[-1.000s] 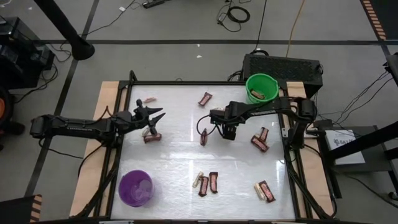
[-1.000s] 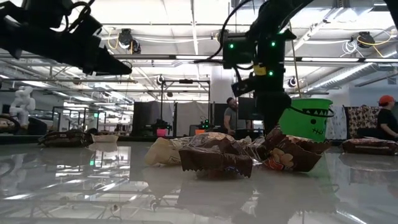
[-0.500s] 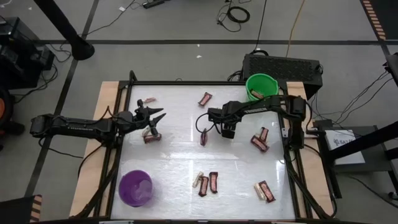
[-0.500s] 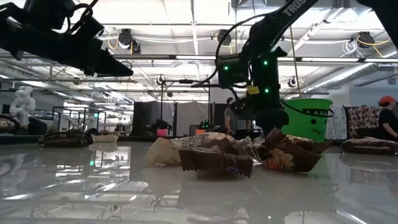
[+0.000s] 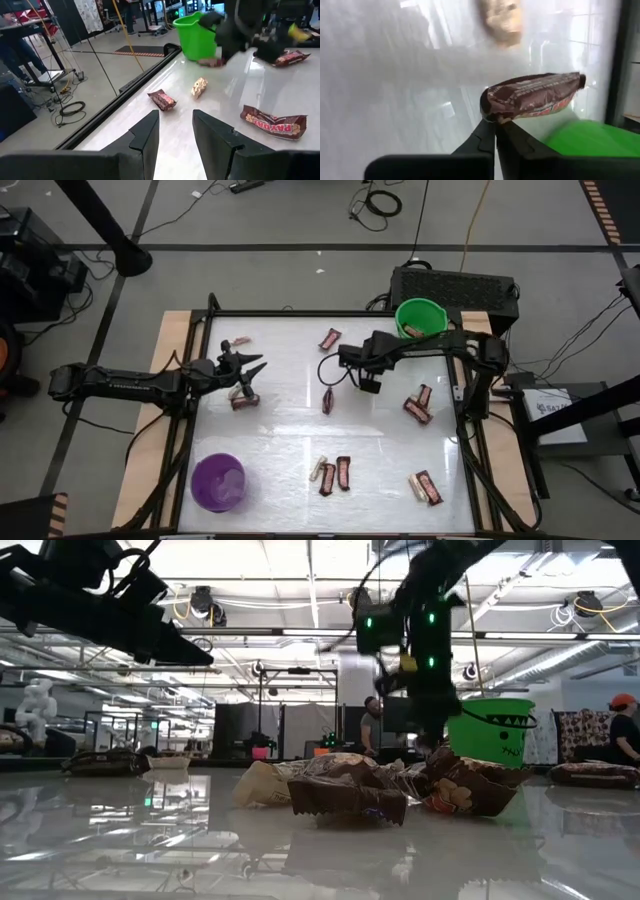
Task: Sort candy by brand, put in halloween buckets
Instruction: Put the brown candy bar into the green bucket
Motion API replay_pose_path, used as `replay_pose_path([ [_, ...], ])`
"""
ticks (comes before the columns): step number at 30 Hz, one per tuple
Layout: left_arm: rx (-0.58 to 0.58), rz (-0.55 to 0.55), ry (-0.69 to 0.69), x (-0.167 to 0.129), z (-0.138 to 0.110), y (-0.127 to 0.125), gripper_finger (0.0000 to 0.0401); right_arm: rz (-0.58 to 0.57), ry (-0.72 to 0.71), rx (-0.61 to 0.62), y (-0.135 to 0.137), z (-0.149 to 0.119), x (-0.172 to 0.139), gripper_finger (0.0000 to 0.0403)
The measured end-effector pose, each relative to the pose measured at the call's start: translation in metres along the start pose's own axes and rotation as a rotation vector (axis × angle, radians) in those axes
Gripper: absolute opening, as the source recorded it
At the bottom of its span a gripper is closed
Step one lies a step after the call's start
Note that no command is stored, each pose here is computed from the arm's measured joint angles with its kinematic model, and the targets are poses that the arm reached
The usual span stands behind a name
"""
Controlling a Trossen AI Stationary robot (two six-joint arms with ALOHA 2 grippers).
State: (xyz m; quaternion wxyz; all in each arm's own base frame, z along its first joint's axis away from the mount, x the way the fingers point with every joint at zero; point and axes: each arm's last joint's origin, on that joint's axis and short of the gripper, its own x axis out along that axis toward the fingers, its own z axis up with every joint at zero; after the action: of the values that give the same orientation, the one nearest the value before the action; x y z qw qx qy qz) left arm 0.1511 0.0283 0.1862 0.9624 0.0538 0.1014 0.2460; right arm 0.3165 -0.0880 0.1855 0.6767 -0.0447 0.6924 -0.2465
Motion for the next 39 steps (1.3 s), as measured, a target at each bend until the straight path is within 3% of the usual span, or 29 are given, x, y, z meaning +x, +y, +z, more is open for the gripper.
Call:
replay_pose_path([
  [8, 0.002, 0.0, 0.007, 0.0, -0.001, 0.0, 0.0128, -0.157, -0.089, 0.149, -0.04, -0.026, -0.078, 0.0001],
  [12, -0.005, -0.001, 0.006, 0.0, -0.001, 0.0, 0.0128, -0.232, -0.126, 0.318, -0.066, -0.048, -0.098, 0.0001],
  [17, -0.026, -0.01, 0.003, 0.0, 0.0, 0.0, 0.0128, -0.242, -0.081, 0.491, -0.098, -0.063, -0.096, 0.0],
  [26, -0.025, -0.022, 0.006, 0.0, -0.001, -0.001, 0.0128, -0.166, 0.031, 0.643, -0.135, -0.077, -0.078, 0.0],
  [39, -0.023, -0.025, 0.008, 0.0, -0.001, -0.001, 0.0128, -0.171, 0.04, 0.685, -0.145, -0.08, -0.074, 0.0029],
])
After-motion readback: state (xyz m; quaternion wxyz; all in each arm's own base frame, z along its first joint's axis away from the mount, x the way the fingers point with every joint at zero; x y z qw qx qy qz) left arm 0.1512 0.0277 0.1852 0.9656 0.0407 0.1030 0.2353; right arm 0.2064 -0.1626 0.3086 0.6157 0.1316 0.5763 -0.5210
